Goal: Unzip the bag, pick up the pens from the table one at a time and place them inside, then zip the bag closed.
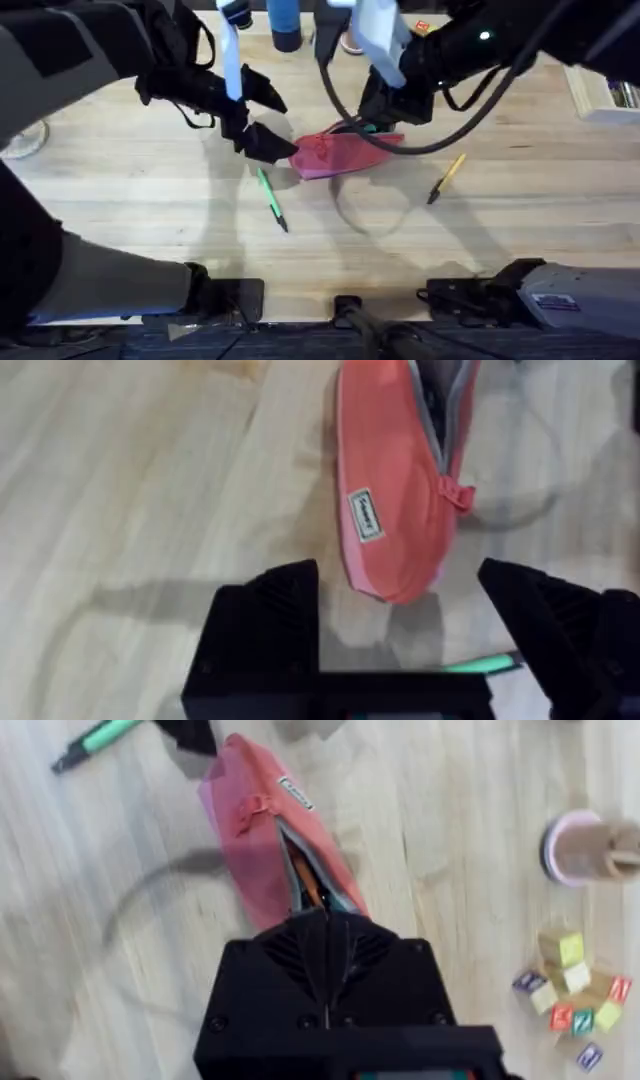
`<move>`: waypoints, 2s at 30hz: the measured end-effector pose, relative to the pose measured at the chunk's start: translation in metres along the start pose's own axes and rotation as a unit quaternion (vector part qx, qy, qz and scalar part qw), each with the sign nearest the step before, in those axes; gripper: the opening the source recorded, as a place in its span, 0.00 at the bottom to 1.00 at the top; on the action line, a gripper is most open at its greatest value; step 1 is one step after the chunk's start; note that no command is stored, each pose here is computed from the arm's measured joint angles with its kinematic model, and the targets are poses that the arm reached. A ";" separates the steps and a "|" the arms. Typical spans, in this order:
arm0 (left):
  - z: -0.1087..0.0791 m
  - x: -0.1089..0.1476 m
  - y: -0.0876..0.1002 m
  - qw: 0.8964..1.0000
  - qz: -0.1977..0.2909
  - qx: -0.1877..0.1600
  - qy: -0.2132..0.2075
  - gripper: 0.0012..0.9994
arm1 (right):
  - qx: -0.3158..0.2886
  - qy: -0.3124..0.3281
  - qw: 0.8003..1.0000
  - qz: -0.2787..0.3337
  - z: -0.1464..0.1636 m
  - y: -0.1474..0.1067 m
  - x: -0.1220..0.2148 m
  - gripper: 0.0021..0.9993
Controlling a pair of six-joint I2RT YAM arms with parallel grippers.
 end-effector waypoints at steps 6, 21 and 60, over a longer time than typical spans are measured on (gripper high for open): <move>-0.005 0.025 0.006 0.999 -0.001 0.031 0.005 1.00 | 0.046 0.055 0.997 0.022 0.004 -0.009 -0.040 0.03; -0.080 0.141 0.064 0.981 -0.038 -0.067 0.177 0.99 | 0.076 0.092 0.992 0.041 0.005 -0.019 -0.077 0.03; -0.095 0.150 0.064 0.973 -0.023 -0.089 0.211 0.99 | 0.026 0.106 0.991 0.083 0.016 -0.027 -0.069 1.00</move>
Point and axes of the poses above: each hand's point on the last joint's axis, 136 mm out from that joint toward the fingers, its own x axis back along the fingers, its own z axis along the line the jaws close on, y = z × x, the point moved 4 cm from there along x, back along the fingers, and after that the axes turned 6 degrees about x, right-handed, at the moved point
